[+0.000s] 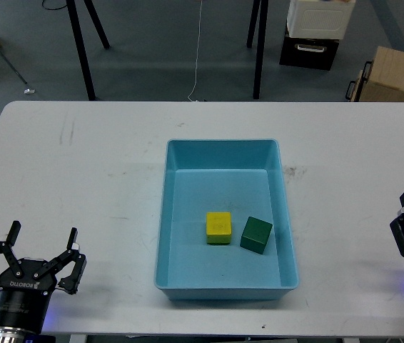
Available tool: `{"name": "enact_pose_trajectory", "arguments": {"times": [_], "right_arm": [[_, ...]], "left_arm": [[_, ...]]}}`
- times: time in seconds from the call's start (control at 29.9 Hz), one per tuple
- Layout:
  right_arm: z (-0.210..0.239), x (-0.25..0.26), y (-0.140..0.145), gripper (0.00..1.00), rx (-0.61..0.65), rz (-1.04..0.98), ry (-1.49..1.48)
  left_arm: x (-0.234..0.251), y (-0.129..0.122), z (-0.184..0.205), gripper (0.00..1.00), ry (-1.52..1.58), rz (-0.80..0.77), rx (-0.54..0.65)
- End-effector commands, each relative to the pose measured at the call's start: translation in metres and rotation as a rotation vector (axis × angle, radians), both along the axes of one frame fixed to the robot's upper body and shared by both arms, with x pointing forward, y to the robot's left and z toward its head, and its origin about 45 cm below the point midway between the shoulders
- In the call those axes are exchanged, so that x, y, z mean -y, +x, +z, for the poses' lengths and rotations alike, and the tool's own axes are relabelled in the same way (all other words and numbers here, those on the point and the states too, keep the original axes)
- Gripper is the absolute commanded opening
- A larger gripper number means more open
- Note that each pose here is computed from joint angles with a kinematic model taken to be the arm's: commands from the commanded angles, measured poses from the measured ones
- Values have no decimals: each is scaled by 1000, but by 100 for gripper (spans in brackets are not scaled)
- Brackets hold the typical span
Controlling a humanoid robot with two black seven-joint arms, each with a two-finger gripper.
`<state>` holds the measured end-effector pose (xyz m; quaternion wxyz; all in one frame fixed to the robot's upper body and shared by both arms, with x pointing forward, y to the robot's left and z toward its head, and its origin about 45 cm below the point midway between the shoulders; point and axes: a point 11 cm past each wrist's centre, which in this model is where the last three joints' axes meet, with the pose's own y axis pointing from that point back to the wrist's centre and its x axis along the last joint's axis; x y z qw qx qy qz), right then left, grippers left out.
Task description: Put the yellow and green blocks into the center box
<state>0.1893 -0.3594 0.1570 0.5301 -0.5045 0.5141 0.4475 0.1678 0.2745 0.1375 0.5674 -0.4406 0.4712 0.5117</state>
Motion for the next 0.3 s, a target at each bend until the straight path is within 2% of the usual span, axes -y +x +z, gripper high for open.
{"name": "enact_pose_trajectory", "arguments": {"times": [0.0, 0.27], "right_arm": [[-1, 2, -2, 100, -7, -4, -4], [0, 0, 0, 100, -1, -1, -3]], "left_arm": [[0, 0, -1, 100, -2, 4, 0], [1, 3, 0, 100, 0, -1, 5]]}}
